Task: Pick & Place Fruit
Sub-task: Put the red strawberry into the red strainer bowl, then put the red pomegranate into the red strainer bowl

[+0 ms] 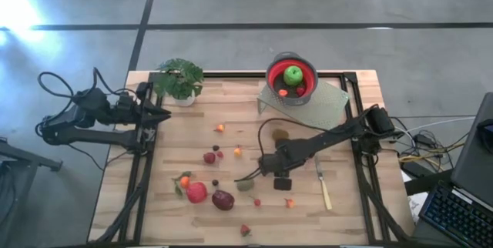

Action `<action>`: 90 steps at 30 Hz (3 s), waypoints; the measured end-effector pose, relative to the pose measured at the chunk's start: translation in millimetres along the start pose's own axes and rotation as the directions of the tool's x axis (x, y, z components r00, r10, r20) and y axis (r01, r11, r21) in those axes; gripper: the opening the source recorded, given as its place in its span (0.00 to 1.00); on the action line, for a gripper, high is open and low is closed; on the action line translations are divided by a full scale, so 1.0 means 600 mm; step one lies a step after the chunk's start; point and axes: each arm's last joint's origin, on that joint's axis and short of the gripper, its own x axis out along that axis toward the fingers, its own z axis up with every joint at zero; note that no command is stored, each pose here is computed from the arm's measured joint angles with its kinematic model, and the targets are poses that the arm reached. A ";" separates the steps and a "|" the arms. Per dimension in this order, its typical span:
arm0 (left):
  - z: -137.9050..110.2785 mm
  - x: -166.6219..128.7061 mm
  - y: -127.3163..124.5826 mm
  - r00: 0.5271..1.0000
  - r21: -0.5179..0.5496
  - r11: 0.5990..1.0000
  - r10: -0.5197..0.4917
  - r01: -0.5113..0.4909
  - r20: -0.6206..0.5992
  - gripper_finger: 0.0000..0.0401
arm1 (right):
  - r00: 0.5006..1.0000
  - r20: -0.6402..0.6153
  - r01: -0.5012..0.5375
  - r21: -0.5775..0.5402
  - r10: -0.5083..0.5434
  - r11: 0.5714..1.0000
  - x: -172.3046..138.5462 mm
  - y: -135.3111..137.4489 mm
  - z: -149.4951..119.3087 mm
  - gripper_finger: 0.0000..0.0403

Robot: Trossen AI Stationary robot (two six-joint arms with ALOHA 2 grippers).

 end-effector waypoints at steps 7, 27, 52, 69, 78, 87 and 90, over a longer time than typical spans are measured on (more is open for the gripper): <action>0.000 0.000 0.000 1.000 0.000 1.000 0.000 0.000 0.000 0.12 | 1.000 0.021 -0.004 -0.026 0.005 1.000 -0.026 -0.016 0.012 0.34; 0.000 0.000 0.000 1.000 0.000 1.000 0.000 0.000 0.000 0.12 | 0.903 0.427 -0.028 -0.035 0.040 0.999 -0.268 -0.114 0.027 0.33; 0.000 0.000 0.000 1.000 0.000 1.000 0.000 0.000 0.000 0.12 | 0.860 0.406 0.178 0.330 -0.310 0.927 -0.317 -0.355 -0.021 0.34; 0.000 0.000 0.000 1.000 0.000 1.000 0.000 0.000 0.000 0.12 | 0.935 0.278 0.111 0.366 -0.222 0.924 -0.257 -0.394 -0.007 0.50; 0.000 0.000 0.000 1.000 0.000 1.000 0.000 0.000 0.000 0.12 | 0.918 0.319 0.105 0.376 -0.235 0.921 -0.284 -0.386 -0.022 0.60; 0.000 0.000 0.000 1.000 0.000 1.000 0.000 0.000 0.000 0.12 | 0.891 0.405 0.061 0.343 -0.206 0.937 -0.321 -0.332 -0.031 0.53; 0.000 0.000 0.000 1.000 0.000 1.000 0.000 0.000 0.000 0.12 | 0.882 0.429 0.053 0.322 -0.195 0.945 -0.330 -0.301 -0.031 0.49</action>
